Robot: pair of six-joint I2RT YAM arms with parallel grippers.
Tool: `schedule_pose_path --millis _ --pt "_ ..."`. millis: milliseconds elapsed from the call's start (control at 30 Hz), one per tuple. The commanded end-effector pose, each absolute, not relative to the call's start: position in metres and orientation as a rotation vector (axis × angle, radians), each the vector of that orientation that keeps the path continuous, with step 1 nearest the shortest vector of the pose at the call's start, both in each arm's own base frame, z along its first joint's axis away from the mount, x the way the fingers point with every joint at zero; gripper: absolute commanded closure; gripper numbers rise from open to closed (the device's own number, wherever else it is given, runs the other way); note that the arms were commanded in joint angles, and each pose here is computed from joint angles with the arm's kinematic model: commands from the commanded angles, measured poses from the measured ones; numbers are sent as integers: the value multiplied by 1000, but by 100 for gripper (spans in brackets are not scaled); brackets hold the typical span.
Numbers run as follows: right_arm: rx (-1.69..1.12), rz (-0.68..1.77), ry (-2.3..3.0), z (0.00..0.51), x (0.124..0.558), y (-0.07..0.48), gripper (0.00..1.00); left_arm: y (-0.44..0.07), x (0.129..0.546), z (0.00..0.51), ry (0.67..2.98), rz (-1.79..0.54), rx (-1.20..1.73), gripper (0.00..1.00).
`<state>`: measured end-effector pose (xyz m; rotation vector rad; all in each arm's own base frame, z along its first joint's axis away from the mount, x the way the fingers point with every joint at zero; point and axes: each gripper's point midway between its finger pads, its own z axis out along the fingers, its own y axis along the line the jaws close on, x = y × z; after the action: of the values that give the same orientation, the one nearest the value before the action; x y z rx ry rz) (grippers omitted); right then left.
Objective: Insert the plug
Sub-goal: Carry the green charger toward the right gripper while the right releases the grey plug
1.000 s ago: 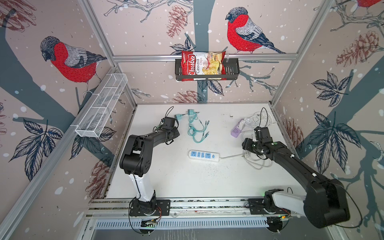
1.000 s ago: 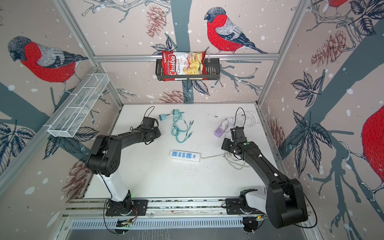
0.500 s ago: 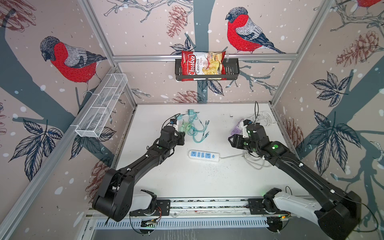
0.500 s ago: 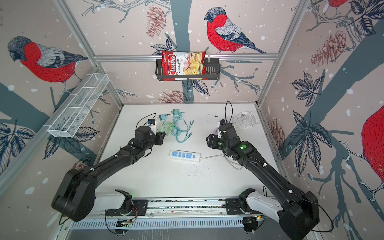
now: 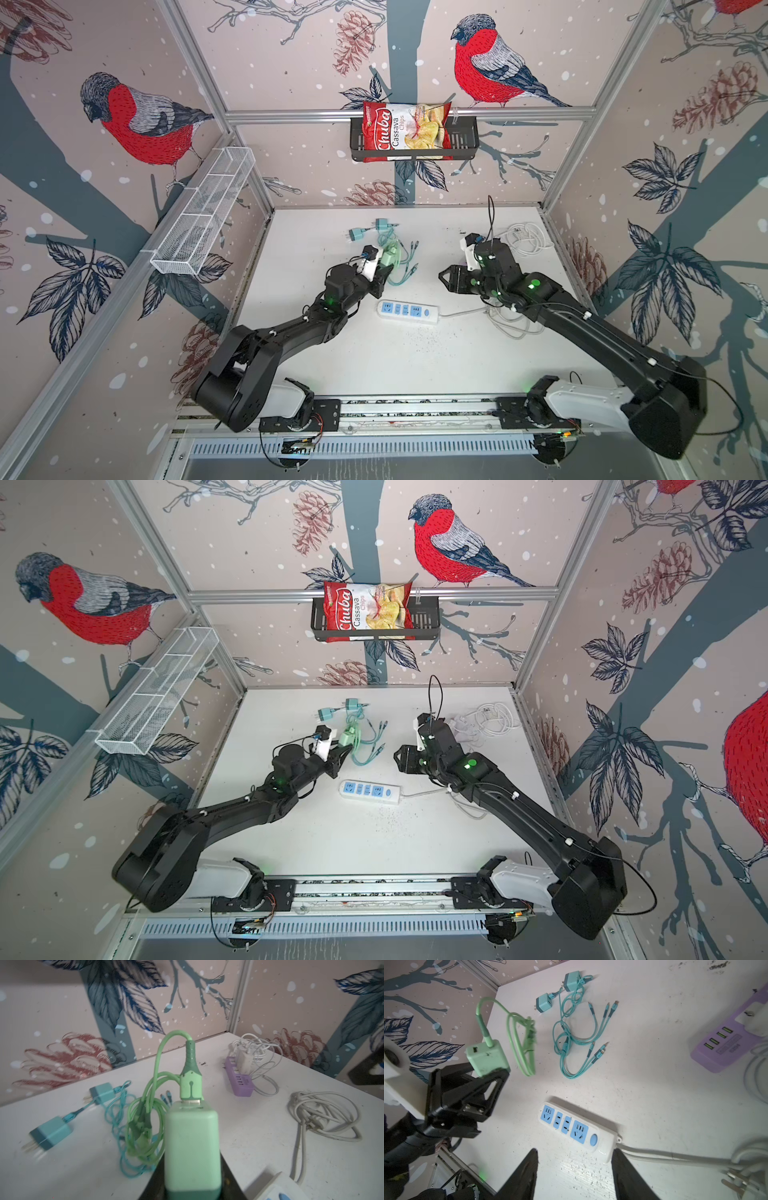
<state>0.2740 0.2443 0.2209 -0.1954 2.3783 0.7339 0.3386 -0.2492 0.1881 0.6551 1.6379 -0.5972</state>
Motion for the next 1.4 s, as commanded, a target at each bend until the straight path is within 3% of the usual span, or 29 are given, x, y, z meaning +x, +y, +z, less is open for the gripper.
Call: schedule_pose_path --millis 0,167,633,1367 --pt "-231 782 2361 234 278 256 46 -275 332 224 1409 -546 736 85" --pt "-208 775 2422 233 285 264 56 -299 321 225 1301 -496 745 86" --pt "-78 898 2474 239 271 266 50 -323 306 212 1126 -257 722 83" --pt "-26 939 2529 224 276 286 54 -340 306 200 1093 -124 734 80"
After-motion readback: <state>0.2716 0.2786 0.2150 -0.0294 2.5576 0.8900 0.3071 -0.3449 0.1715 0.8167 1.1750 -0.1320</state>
